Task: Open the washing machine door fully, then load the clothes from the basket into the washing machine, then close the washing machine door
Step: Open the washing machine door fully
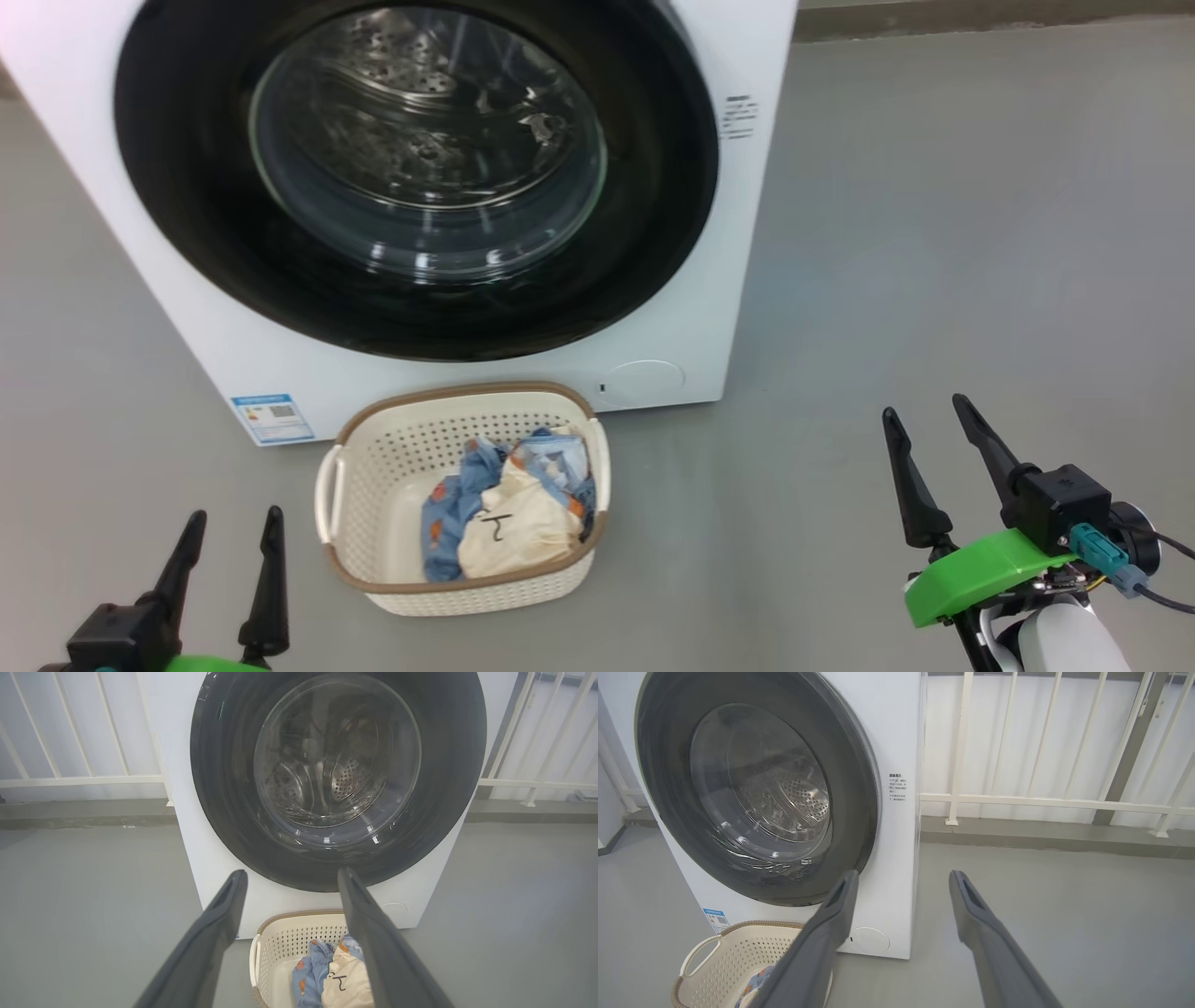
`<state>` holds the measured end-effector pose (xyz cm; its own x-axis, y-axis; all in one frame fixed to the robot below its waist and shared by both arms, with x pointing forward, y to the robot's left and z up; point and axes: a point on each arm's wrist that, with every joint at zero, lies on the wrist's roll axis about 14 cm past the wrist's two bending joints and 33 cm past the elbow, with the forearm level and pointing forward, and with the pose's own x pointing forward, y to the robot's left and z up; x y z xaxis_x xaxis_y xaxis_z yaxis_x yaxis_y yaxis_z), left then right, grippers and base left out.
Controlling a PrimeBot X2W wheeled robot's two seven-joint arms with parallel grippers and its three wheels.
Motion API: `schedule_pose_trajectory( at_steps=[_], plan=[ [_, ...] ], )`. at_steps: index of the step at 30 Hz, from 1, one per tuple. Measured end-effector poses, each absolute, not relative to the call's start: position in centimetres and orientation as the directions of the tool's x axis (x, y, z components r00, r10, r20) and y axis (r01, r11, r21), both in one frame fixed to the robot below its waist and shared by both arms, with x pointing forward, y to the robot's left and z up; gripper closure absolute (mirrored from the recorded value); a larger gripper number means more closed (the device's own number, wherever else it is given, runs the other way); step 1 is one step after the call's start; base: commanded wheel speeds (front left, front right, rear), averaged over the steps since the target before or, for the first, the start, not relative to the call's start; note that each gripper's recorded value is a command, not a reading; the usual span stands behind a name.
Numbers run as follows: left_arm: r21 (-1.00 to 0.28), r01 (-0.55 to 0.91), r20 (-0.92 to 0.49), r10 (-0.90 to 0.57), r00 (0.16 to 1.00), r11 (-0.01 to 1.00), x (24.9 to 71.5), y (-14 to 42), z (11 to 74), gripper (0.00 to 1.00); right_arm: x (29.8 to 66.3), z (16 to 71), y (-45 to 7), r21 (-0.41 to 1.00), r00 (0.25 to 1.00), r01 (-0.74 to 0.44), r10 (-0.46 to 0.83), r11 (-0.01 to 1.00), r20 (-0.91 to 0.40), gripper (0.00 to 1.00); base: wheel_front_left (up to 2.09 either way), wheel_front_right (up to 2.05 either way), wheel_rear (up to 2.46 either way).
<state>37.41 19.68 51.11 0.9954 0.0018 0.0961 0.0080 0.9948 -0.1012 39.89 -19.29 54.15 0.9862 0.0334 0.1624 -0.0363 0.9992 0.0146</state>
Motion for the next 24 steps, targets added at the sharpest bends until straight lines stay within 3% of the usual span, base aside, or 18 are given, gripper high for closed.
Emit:
schedule_pose_trajectory(
  at_steps=[11, 24],
  plan=[
    [-0.109, 0.002, 0.112, 0.011, 0.994, 0.994, 37.6, 19.9, 51.6, 0.0, 40.2, 54.1, -19.3, 0.014, 0.986, -0.037, 0.034, 0.999, 0.163, 0.0, 0.82, 0.82, -1.64],
    [-0.104, 0.012, 0.134, 0.002, 0.991, 0.995, 37.7, 19.6, 52.3, 0.0, 40.4, 53.8, -19.1, 0.016, 0.987, -0.043, 0.04, 0.999, 0.156, 0.0, 0.08, 0.08, -0.16]
  ],
)
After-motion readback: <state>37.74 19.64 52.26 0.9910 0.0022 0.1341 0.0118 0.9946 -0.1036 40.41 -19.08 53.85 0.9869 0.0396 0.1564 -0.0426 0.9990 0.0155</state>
